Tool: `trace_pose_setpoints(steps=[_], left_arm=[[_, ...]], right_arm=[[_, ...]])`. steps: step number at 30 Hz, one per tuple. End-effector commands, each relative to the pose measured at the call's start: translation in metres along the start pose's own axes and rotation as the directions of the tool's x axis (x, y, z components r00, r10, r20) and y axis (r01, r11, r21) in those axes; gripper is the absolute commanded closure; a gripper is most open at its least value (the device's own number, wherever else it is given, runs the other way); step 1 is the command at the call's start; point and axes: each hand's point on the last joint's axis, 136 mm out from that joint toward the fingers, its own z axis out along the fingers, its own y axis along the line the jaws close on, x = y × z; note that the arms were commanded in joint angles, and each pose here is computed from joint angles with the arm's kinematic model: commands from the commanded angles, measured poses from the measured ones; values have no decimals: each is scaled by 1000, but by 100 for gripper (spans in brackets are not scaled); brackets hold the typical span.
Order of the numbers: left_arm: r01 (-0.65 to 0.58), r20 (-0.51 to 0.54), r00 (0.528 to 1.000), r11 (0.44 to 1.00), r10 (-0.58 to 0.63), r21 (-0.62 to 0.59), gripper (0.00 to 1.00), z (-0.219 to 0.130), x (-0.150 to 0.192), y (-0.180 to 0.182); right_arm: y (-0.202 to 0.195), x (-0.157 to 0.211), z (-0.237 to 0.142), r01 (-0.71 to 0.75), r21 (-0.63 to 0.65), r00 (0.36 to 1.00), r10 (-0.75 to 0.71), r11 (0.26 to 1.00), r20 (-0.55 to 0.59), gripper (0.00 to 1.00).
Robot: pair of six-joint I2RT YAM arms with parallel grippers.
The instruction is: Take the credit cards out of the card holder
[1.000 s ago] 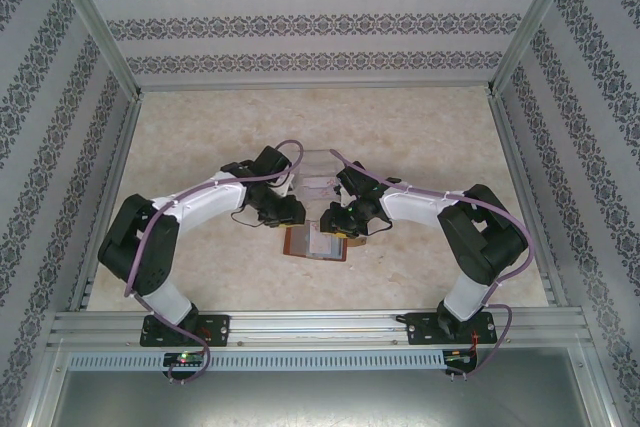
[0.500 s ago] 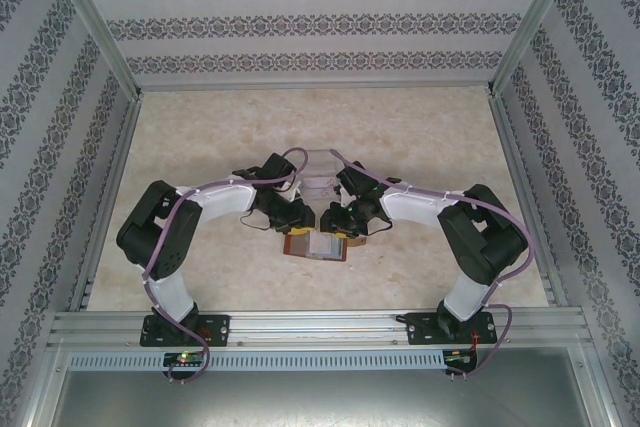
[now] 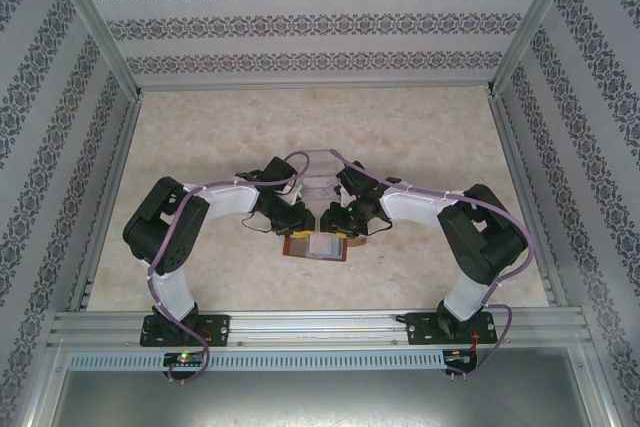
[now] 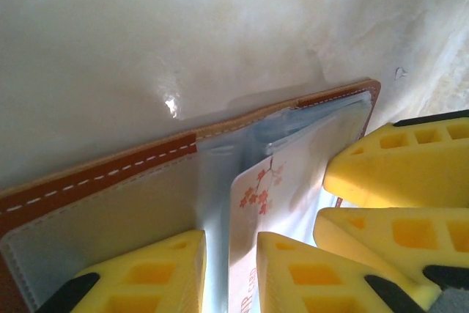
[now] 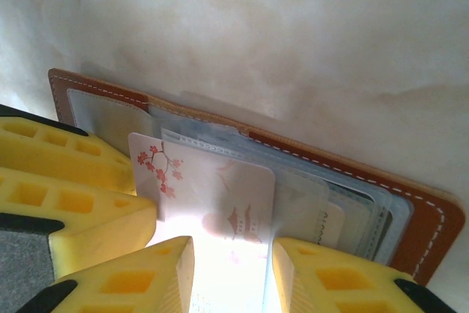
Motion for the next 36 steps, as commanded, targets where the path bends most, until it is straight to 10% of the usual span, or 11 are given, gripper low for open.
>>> trace_pose_setpoints(steps=[1,36], left_arm=[[1,-11,1000,999,-1,37,76,5,1,-2],[-217,2,975,949,223,-227,97,-61,10,0]], right_arm=[[-28,7,9,-32,94,999,35,995,-29,63],[-21,-4,-8,10,128,1000,-13,992,21,63]])
